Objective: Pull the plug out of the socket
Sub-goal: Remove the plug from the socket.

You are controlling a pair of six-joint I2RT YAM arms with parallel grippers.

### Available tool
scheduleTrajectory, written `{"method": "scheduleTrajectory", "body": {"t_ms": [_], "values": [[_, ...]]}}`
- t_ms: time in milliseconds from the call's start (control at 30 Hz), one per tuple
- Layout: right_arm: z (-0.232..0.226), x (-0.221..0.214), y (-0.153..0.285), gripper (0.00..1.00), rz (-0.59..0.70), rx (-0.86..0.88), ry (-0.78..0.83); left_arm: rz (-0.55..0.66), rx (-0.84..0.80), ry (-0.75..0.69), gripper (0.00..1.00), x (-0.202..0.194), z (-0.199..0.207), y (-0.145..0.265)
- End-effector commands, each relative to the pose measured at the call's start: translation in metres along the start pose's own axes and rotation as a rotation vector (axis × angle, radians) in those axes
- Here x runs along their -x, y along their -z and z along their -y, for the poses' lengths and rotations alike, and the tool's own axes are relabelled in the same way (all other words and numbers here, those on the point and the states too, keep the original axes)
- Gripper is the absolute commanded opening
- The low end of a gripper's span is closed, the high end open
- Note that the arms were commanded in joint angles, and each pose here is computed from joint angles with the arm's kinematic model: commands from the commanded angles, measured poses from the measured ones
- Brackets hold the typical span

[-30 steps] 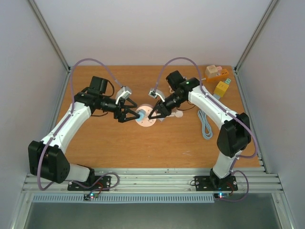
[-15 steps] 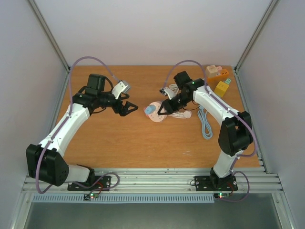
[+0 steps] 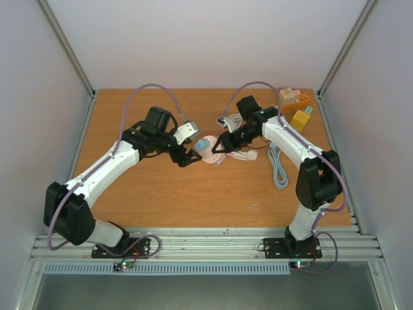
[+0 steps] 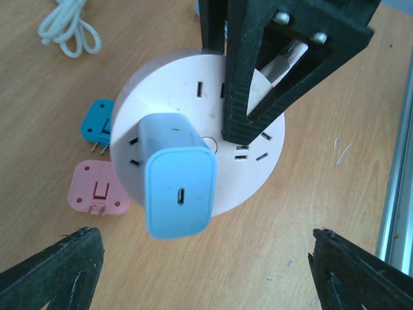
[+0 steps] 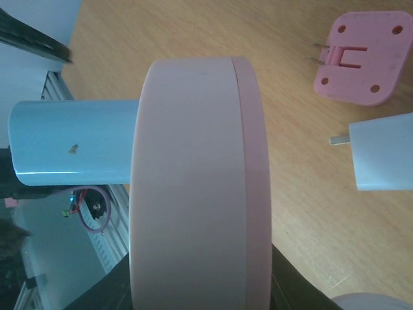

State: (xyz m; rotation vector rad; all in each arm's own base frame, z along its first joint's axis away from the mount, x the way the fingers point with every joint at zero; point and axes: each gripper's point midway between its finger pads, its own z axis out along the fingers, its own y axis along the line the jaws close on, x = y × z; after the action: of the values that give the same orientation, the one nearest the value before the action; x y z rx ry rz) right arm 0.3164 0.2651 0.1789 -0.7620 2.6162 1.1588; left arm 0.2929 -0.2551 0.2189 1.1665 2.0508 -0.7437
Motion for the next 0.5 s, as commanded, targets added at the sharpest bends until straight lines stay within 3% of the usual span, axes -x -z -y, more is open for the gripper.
{"method": "scheduleTrajectory", "body": {"t_ms": [0,467], "values": [[-0.010,0.003,0.000,0.01,0.021,0.076,-0.015,-0.031,0.057,-0.052,0.86,0.005,-0.009,-0.018],[-0.004,0.001,-0.009,0.01,0.007,0.087,-0.042,-0.040,0.088,-0.014,0.67,0.012,-0.019,-0.034]]}}
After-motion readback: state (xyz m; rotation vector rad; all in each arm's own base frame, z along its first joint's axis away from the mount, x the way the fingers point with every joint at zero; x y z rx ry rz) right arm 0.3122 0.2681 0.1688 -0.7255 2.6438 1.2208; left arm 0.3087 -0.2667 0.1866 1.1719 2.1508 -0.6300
